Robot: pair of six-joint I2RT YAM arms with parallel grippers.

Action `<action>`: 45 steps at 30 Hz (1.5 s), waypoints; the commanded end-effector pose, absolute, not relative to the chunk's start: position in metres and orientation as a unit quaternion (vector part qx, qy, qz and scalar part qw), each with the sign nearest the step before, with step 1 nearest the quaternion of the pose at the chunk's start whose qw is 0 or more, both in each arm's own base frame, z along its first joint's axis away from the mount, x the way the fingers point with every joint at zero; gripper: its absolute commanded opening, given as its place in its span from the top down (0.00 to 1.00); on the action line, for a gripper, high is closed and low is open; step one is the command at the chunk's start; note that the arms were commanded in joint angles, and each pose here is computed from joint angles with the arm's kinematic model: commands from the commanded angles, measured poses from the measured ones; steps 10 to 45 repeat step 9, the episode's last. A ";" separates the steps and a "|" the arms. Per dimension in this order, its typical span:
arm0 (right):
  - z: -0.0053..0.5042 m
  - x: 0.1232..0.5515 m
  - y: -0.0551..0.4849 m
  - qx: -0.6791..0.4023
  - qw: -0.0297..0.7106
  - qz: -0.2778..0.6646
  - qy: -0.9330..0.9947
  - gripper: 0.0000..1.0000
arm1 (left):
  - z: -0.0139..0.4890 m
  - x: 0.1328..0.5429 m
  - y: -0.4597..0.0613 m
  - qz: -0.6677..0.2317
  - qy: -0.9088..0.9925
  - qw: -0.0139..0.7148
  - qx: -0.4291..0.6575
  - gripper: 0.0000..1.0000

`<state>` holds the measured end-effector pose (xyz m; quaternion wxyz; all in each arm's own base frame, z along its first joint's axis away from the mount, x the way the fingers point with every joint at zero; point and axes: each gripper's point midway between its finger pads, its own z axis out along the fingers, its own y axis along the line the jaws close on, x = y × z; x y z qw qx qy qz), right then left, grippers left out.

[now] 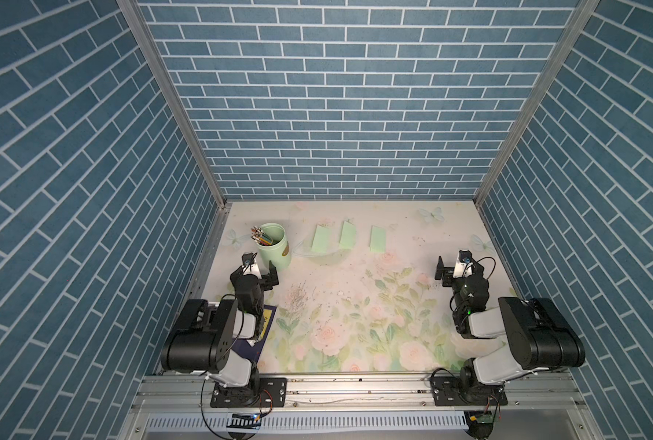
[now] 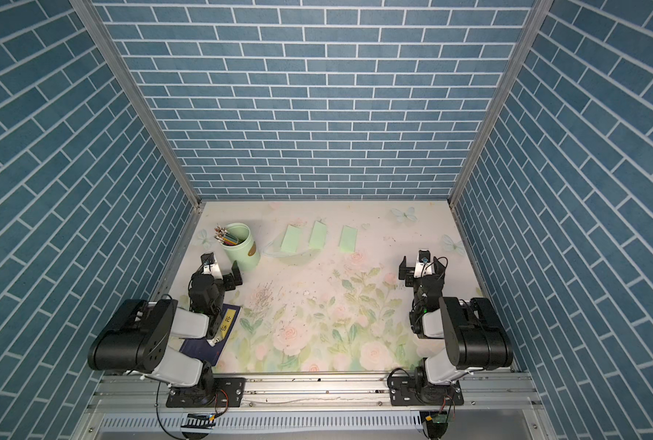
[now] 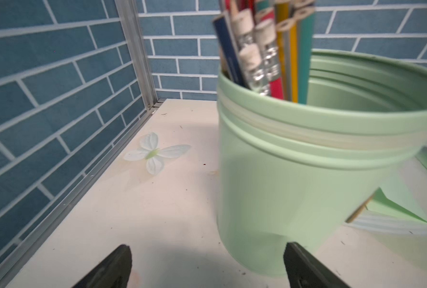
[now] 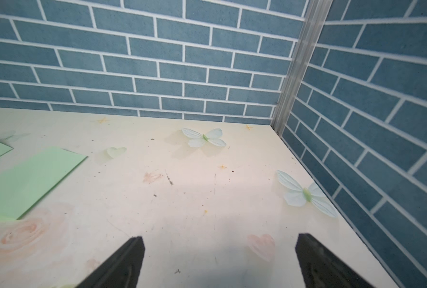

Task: Fold the square paper along the opposite sides
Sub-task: Reset both arms

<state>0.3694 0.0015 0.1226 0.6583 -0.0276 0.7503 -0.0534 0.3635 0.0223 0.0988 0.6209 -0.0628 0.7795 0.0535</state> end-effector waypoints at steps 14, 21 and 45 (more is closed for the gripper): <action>0.126 0.373 0.010 -0.035 0.663 -0.029 0.747 0.00 | 0.131 0.371 0.014 0.041 0.738 0.672 -0.045 0.00; 0.126 0.373 0.010 -0.035 0.663 -0.029 0.747 0.00 | 0.131 0.371 0.014 0.041 0.738 0.672 -0.045 0.00; 0.126 0.373 0.010 -0.035 0.663 -0.029 0.747 0.00 | 0.131 0.371 0.014 0.041 0.738 0.672 -0.045 0.00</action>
